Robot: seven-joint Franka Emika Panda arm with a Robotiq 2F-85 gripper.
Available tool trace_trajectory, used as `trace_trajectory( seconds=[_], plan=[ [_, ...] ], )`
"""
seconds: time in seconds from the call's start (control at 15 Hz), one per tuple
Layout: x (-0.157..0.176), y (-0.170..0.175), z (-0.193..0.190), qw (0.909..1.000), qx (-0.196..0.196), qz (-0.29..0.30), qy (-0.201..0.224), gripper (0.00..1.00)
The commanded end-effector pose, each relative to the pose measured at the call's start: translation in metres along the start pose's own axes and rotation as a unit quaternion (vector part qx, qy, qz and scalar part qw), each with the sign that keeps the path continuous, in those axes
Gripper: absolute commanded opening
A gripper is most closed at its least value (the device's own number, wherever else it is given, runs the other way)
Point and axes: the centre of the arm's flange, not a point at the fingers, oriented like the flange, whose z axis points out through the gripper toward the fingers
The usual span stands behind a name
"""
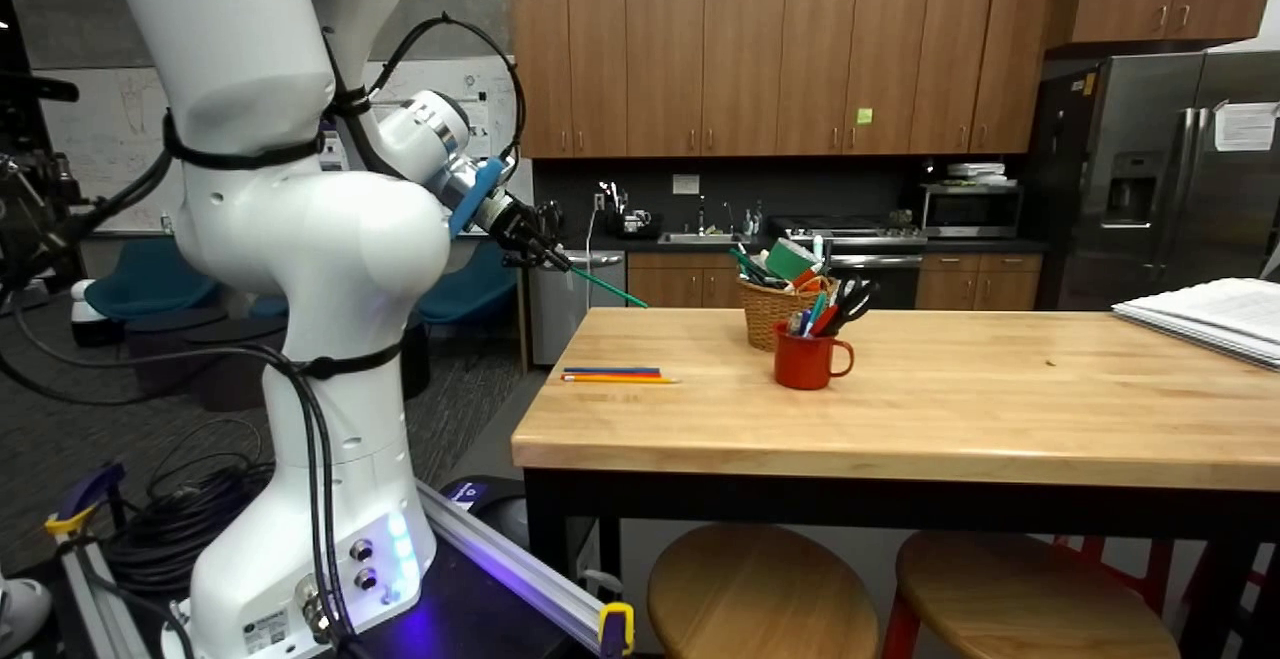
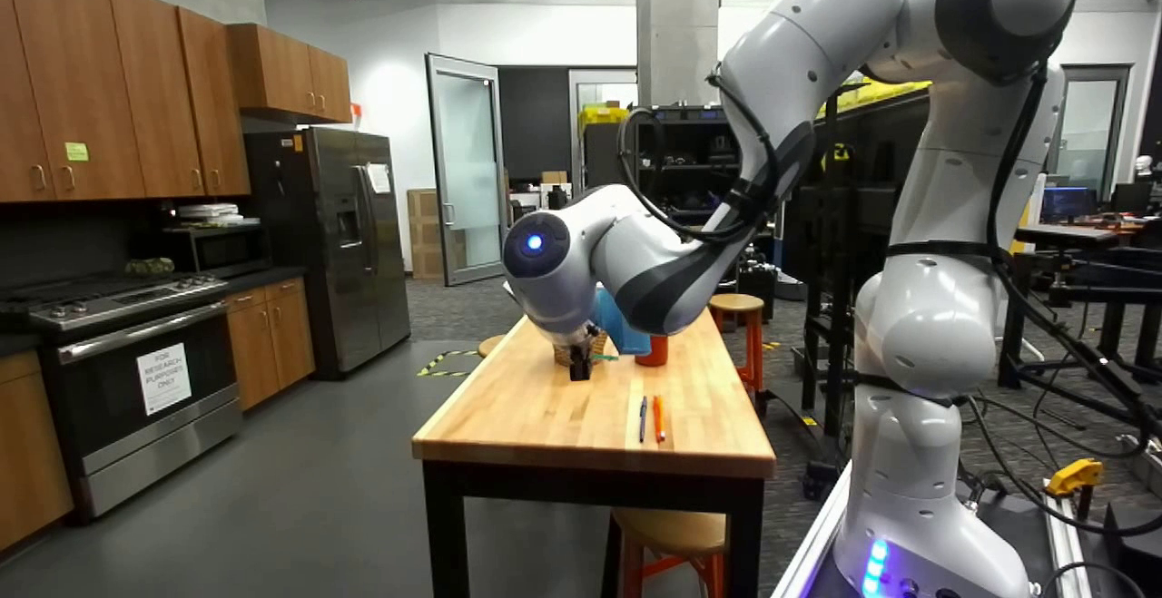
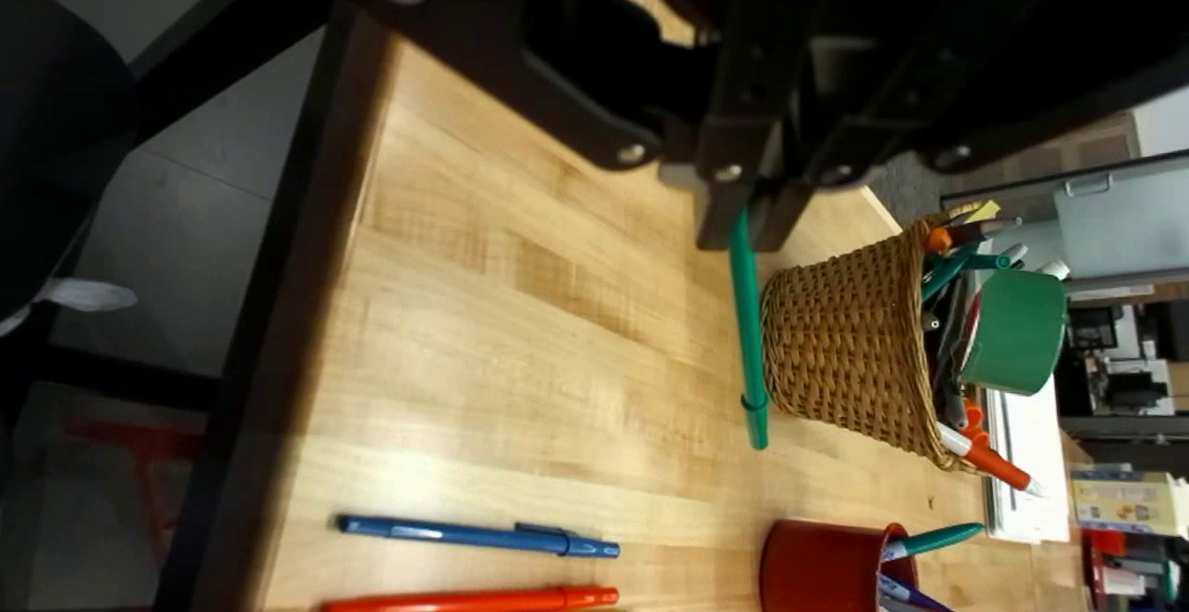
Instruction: Remove the green pencil from the stationary basket and put it on the table
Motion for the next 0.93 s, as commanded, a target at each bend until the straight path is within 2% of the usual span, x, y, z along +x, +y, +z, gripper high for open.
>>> trace_trajectory(
  seconds=[0.0, 0.4, 0.87],
  plan=[
    [-0.015, -0.027, 0.004, 0.9988, -0.039, -0.027, 0.017, 0.02],
    [-0.029, -0.048, 0.015, 0.9933, -0.093, -0.06, 0.031, 0.02],
    [-0.035, -0.068, 0.018, 0.9938, -0.093, -0.057, 0.024, 0.02]
  ],
)
